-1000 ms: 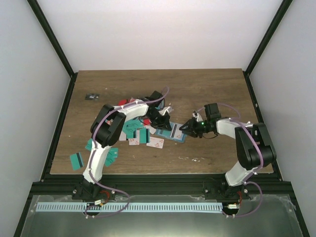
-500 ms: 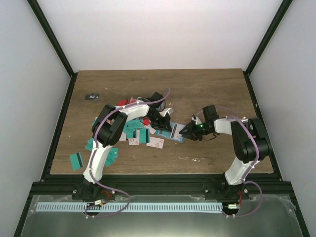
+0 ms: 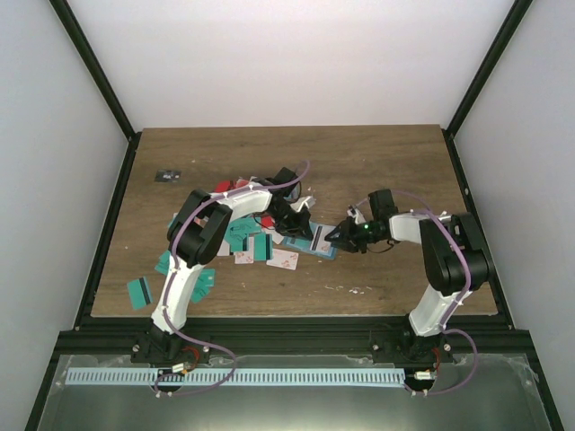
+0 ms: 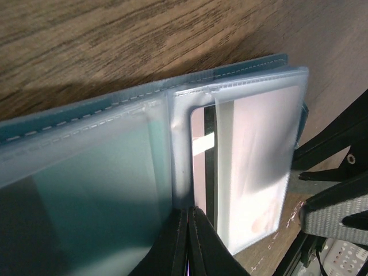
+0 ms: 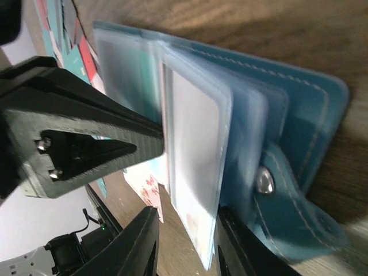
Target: Put the credit cards into the card holder
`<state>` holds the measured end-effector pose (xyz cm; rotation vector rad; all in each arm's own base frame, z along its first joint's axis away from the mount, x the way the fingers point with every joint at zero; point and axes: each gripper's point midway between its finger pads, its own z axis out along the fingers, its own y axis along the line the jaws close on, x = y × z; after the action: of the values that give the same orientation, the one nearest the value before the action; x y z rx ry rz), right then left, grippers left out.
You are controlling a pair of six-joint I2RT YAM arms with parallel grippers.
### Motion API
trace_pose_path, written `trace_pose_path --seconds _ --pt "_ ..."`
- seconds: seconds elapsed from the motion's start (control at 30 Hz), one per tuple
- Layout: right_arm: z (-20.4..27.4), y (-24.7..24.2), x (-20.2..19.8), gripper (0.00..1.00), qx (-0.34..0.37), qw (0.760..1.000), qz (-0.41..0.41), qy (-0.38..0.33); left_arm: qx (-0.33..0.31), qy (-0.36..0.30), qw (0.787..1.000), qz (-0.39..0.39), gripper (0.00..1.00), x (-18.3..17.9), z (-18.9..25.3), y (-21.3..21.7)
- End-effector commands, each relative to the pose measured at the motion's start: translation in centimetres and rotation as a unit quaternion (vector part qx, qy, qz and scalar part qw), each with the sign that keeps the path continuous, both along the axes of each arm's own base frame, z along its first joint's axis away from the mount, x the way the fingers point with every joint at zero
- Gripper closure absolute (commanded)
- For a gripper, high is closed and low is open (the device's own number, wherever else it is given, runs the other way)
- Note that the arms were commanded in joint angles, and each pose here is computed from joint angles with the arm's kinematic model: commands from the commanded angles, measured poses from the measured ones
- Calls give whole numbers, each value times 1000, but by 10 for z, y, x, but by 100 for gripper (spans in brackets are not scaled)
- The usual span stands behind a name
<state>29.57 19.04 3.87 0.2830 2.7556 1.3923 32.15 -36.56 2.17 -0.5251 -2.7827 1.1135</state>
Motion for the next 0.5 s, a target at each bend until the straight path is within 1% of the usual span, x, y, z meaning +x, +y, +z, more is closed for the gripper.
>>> trace_pose_path --seconds 0.0,0.23,0.47 --pt "21 9 16 71 12 999 17 -40 7 5 1000 -7 96 -8 -7 -2" --pt "34 19 16 71 18 998 33 -58 -6 12 1000 -10 96 -12 0 -8" --pt "23 14 10 71 -6 999 32 -40 -31 20 999 -7 96 -13 13 -15"
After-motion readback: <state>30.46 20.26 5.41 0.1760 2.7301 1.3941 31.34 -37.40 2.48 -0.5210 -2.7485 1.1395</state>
